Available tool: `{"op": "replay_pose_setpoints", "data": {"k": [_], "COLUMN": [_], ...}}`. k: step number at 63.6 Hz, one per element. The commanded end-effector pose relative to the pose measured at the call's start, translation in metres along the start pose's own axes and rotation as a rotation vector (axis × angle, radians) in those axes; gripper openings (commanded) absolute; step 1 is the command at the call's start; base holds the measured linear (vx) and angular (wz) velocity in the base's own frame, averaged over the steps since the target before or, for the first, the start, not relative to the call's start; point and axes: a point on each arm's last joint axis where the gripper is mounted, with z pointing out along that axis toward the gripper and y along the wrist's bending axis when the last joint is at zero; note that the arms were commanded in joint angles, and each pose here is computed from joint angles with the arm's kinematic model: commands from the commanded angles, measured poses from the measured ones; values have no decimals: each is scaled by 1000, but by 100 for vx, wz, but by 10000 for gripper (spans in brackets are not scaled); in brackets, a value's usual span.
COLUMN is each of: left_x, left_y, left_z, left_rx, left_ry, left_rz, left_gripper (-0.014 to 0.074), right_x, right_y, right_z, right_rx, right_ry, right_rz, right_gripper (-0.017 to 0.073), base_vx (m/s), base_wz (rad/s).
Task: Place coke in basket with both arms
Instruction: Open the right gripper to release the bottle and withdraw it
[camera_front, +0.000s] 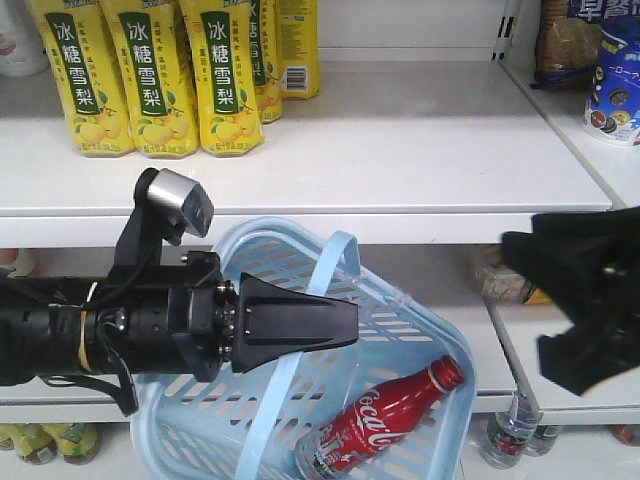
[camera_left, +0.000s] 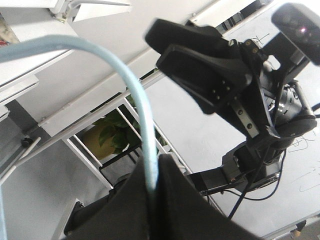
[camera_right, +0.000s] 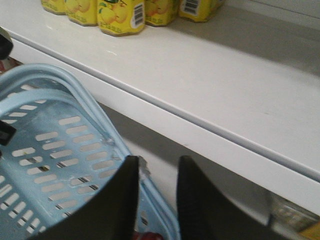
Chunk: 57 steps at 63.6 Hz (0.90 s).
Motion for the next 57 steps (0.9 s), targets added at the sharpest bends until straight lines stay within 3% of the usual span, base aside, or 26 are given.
{"op": "replay_pose_setpoints", "data": {"k": [1, 13, 29, 32, 57], "left_x": [-5, -5, -5, -5, -5], "left_y": [-40, -40, -40, -40, -40], "left_z": [-5, -5, -5, -5, -5], "left_rx": [255, 255, 255, 255, 255], "left_ry": [-16, -16, -16, -16, -16], "left_rz": [44, 44, 44, 44, 44], "left_gripper": [-6, -6, -6, -6, -6], "right_x": [-3, 42, 129, 138, 142], "right_y": [-8, -11, -16, -16, -17], "right_z": [-22, -34, -24, -23, -25], "right_rx": [53, 71, 141, 153, 157], "right_ry": [-46, -63, 16, 24, -10], "right_rz": [-38, -63, 65, 65, 65], "right_gripper": [-15, -5, -5, -5, -5], "base_vx": [0, 0, 0, 0, 0], "base_wz": [0, 0, 0, 0, 0]}}
